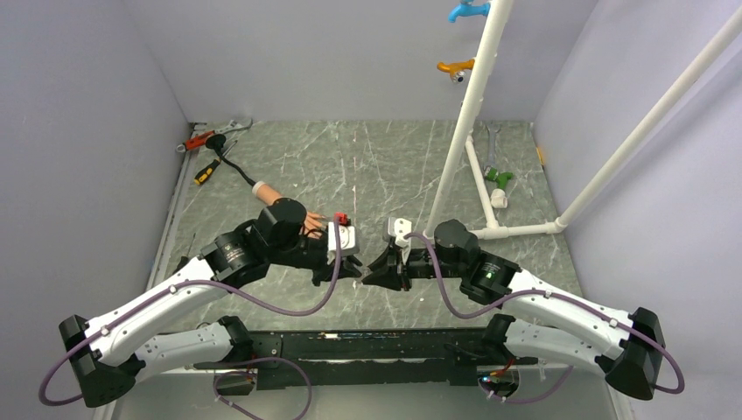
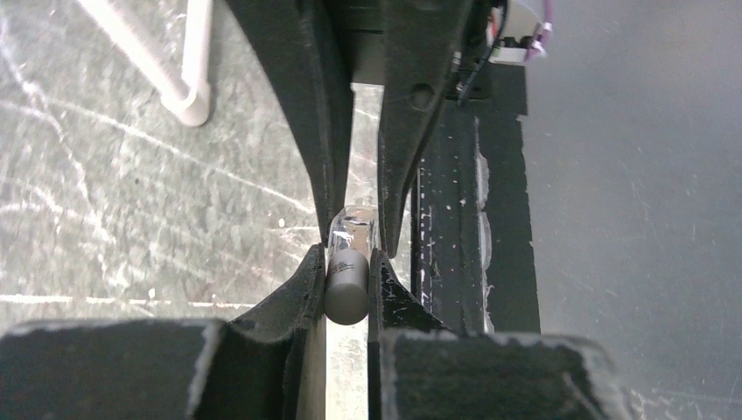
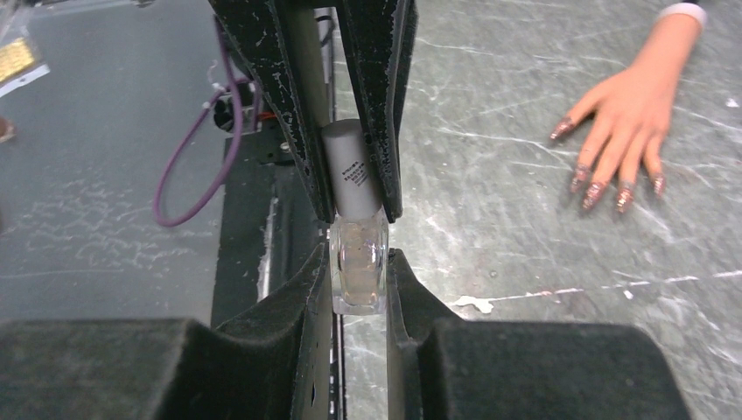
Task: Paint the nails
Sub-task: Unscrew the nail polish bottle.
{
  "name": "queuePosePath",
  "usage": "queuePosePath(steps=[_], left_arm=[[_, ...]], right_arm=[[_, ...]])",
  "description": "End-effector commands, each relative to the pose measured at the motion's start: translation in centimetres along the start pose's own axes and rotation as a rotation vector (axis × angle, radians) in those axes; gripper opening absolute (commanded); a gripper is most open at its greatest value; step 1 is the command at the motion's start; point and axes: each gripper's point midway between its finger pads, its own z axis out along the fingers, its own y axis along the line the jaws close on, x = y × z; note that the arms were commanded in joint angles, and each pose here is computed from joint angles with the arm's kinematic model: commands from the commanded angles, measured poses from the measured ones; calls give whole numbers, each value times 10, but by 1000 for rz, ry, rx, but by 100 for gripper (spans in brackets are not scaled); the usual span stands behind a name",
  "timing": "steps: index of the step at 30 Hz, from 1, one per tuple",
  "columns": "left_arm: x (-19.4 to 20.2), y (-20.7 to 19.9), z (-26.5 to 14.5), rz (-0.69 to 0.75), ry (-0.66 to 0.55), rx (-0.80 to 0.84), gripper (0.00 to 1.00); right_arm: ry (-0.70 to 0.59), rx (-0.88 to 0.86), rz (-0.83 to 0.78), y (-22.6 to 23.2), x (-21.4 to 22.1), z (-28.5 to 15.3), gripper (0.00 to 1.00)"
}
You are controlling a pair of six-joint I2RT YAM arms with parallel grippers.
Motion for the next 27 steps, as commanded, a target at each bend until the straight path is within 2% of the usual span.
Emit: queuePosePath(steps=[1,7,12,16,20,23,27], left_arm=[[-21,14,-7,-86,-44,-120,0],[-17,24,-1,-248,16,-220,0],[-20,18,6,-269,40,-205,1],[-25,17,2,-252,51,-206,20],[-26,12,-8,-171,111,-174,60],[-27,14,-17,-117,153,-179,79],[-34,19,-41,-22,182,-235,86]], right_arm=[[-126,170,-49,-30,-44,-1,0],[-152,250,-30,-41,-53,-1,0],[-140,251,-40,-41,-53,5,0],[-136,231,-38,-35,-49,7,0],[-143,186,-40,-27,-46,10,0],[-154,147,-37,-21,-47,12,0],[-149,102,-32,-13,-46,14,0]])
